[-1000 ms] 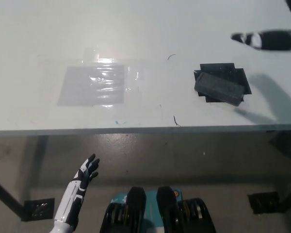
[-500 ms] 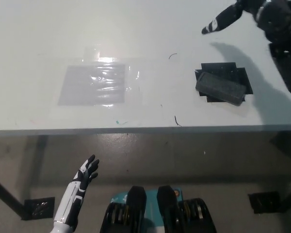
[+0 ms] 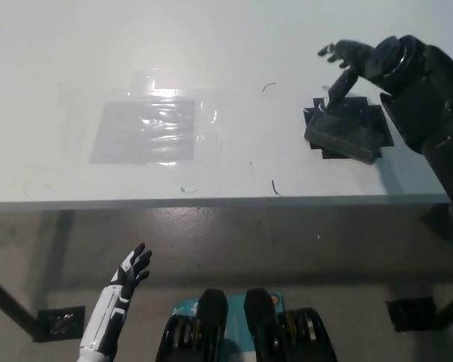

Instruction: A whiteboard eraser is kept on the black marked spot on the table infront of the robot and the robot uses its right hand to swipe it back and forth on the table twice to clean it

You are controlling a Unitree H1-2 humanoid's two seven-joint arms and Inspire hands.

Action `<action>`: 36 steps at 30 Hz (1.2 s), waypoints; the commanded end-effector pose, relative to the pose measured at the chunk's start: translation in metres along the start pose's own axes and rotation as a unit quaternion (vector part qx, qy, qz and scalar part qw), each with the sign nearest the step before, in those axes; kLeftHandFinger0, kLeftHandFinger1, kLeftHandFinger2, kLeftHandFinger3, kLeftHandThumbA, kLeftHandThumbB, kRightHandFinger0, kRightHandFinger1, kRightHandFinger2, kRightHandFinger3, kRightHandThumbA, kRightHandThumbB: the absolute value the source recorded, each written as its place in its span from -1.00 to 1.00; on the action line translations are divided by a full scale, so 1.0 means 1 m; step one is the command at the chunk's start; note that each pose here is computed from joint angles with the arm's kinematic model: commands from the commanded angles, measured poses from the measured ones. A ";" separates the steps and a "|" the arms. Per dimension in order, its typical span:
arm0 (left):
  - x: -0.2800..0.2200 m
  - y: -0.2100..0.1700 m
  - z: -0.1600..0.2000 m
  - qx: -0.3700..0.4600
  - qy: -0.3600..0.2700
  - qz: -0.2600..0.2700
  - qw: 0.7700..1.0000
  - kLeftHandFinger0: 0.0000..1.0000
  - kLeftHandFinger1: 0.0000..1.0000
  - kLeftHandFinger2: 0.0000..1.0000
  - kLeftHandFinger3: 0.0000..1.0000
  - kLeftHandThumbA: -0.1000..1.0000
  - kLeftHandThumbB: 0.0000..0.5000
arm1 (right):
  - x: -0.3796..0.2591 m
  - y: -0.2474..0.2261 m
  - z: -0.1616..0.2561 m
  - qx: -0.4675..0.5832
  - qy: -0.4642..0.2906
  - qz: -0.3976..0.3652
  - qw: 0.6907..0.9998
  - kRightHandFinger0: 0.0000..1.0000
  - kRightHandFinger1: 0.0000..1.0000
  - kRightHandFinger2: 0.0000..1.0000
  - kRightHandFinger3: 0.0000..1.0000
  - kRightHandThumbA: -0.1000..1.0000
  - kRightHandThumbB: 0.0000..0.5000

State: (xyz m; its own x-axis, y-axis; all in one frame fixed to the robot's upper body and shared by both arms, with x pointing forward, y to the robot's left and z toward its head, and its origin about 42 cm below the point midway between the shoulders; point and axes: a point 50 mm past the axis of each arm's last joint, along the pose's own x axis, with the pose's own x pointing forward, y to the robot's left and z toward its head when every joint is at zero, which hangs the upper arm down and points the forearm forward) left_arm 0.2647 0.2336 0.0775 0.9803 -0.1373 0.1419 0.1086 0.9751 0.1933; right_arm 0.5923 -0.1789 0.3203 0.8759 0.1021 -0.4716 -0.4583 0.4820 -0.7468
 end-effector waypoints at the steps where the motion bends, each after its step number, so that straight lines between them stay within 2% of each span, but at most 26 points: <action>1: -0.004 0.002 0.008 0.013 -0.021 -0.007 1.000 1.00 1.00 1.00 1.00 1.00 0.72 | -0.008 -0.023 0.021 -0.024 -0.019 -0.017 0.999 1.00 1.00 1.00 1.00 1.00 0.23; 3: -0.004 0.002 0.009 0.016 -0.020 -0.008 1.000 1.00 1.00 1.00 1.00 1.00 0.74 | -0.009 -0.027 0.020 -0.038 -0.018 0.003 0.999 1.00 1.00 1.00 1.00 1.00 0.10; 5: -0.003 0.002 0.009 0.012 -0.021 -0.011 1.000 1.00 1.00 1.00 1.00 1.00 0.71 | -0.013 -0.034 0.024 -0.032 -0.010 0.013 0.999 1.00 1.00 1.00 1.00 1.00 0.22; 8: 0.000 0.002 0.010 0.014 -0.024 -0.013 1.000 1.00 1.00 1.00 1.00 1.00 0.71 | -0.022 -0.049 0.035 -0.002 -0.002 0.035 0.999 1.00 1.00 1.00 1.00 1.00 0.28; 10: 0.001 0.001 0.009 0.013 -0.025 -0.013 1.000 1.00 1.00 1.00 1.00 1.00 0.72 | -0.026 -0.057 0.043 -0.034 -0.004 0.023 0.999 1.00 1.00 1.00 1.00 1.00 0.30; 12: 0.000 0.001 0.009 0.014 -0.025 -0.012 1.000 1.00 1.00 1.00 1.00 1.00 0.66 | -0.029 -0.061 0.050 -0.042 -0.020 0.022 0.999 1.00 1.00 1.00 1.00 1.00 0.12; 17: -0.003 0.002 0.009 0.019 -0.026 -0.010 0.999 1.00 1.00 1.00 1.00 1.00 0.59 | -0.028 -0.057 0.052 -0.068 0.001 0.023 0.997 1.00 1.00 1.00 1.00 1.00 0.29; 20: -0.004 0.004 0.010 0.025 -0.025 -0.012 0.999 1.00 1.00 1.00 1.00 1.00 0.63 | -0.026 -0.053 0.051 -0.068 0.015 0.030 0.997 1.00 1.00 1.00 1.00 1.00 0.24; 22: -0.003 0.004 0.009 0.026 -0.026 -0.012 0.999 1.00 1.00 1.00 1.00 1.00 0.59 | -0.025 -0.051 0.049 -0.064 0.023 0.033 0.997 1.00 1.00 1.00 1.00 1.00 0.28; 24: -0.003 0.004 0.009 0.023 -0.025 -0.013 0.999 1.00 1.00 1.00 1.00 1.00 0.58 | -0.023 -0.047 0.046 -0.074 0.004 0.042 0.996 1.00 1.00 1.00 1.00 1.00 0.05; 25: -0.003 0.004 0.008 0.023 -0.026 -0.013 0.999 1.00 1.00 1.00 1.00 1.00 0.57 | -0.022 -0.046 0.045 -0.079 -0.001 0.045 0.996 1.00 1.00 1.00 1.00 1.00 0.03; 28: -0.004 0.003 0.009 0.020 -0.026 -0.008 0.999 1.00 1.00 1.00 1.00 1.00 0.57 | -0.020 -0.042 0.043 -0.076 0.001 0.048 0.996 1.00 1.00 1.00 1.00 1.00 0.03; 32: -0.004 0.003 0.010 0.019 -0.025 -0.009 0.999 1.00 1.00 1.00 1.00 1.00 0.62 | -0.015 -0.034 0.032 -0.094 0.039 0.033 0.994 1.00 1.00 1.00 1.00 1.00 0.22; 35: -0.004 0.002 0.009 0.019 -0.024 -0.009 0.999 1.00 1.00 1.00 1.00 1.00 0.64 | -0.013 -0.033 0.025 -0.093 0.048 0.027 0.994 1.00 1.00 1.00 1.00 1.00 0.23; 36: -0.004 0.002 0.008 0.021 -0.025 -0.009 0.999 1.00 1.00 1.00 1.00 1.00 0.61 | -0.012 -0.032 0.021 -0.092 0.044 0.036 0.994 1.00 1.00 1.00 1.00 1.00 0.16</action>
State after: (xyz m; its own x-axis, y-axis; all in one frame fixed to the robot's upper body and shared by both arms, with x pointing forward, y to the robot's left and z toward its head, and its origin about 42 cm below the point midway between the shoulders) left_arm 0.2610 0.2347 0.0761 0.9804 -0.1445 0.1336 0.1133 0.9696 0.2170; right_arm 0.5959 -0.1759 0.3412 0.7960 0.0591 -0.6024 -0.5841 0.3360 -0.7389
